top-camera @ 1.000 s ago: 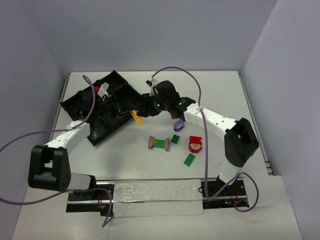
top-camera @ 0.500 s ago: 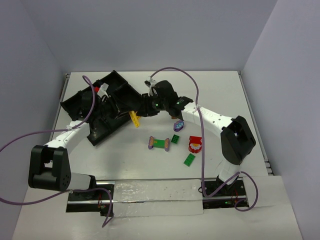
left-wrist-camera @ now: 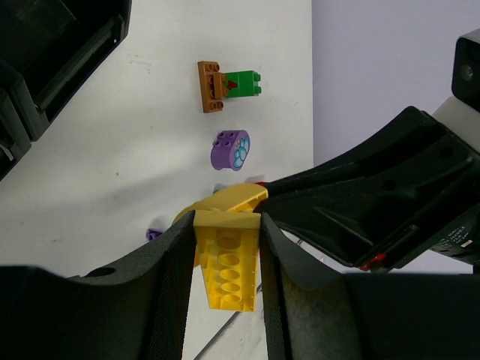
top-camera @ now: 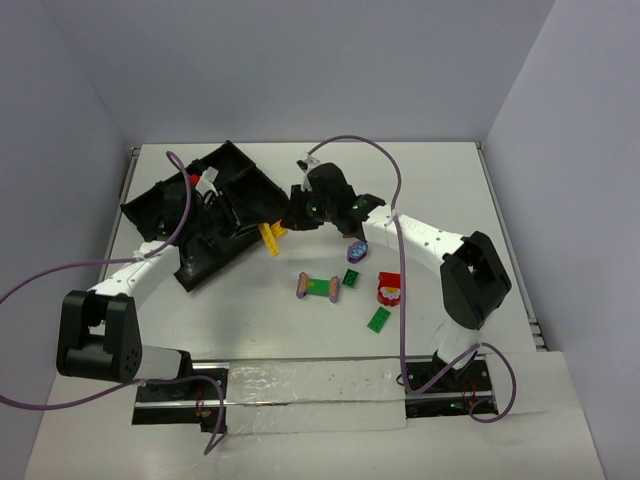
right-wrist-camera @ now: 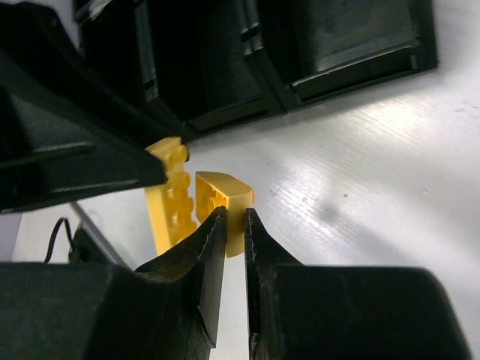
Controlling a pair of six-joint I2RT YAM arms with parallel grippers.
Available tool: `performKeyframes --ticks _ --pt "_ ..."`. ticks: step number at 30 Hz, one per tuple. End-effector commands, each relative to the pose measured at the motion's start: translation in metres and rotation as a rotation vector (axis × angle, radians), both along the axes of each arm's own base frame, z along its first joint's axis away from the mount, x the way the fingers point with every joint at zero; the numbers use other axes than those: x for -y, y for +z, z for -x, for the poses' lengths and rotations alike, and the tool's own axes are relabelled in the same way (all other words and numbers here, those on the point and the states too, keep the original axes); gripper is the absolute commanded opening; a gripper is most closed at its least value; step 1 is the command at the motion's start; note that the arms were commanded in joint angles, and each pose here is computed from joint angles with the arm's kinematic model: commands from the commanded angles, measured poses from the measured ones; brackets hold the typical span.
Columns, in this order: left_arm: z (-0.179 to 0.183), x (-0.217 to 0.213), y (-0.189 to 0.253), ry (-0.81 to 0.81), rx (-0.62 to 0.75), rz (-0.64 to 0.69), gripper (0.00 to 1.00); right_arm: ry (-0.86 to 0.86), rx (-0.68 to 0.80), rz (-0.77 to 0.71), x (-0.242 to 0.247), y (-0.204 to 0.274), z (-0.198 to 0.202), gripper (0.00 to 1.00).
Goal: Sort the legos into containers by color
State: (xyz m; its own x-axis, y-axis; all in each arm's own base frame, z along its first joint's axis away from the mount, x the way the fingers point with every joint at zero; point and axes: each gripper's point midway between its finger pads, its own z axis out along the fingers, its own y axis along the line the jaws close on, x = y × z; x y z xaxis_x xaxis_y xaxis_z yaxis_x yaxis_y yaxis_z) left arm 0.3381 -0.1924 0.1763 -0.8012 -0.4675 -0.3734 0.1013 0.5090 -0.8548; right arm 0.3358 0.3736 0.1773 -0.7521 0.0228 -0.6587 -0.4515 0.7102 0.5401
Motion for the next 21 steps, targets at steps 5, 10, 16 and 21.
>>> performKeyframes --ticks 5,10,16,21 --pt "-0.008 0.002 0.014 -0.010 0.029 -0.017 0.00 -0.217 0.014 0.133 0.029 -0.022 -0.024 0.00" --pt "-0.025 -0.014 0.014 0.060 -0.020 -0.118 0.00 -0.302 0.032 0.211 0.050 -0.034 -0.031 0.00" --pt "-0.095 -0.081 0.050 0.331 -0.025 -0.364 0.00 -0.354 0.064 0.245 0.071 -0.032 -0.032 0.00" --pt "-0.142 -0.123 0.071 0.531 -0.015 -0.500 0.00 -0.348 0.076 0.224 0.072 -0.025 -0.027 0.00"
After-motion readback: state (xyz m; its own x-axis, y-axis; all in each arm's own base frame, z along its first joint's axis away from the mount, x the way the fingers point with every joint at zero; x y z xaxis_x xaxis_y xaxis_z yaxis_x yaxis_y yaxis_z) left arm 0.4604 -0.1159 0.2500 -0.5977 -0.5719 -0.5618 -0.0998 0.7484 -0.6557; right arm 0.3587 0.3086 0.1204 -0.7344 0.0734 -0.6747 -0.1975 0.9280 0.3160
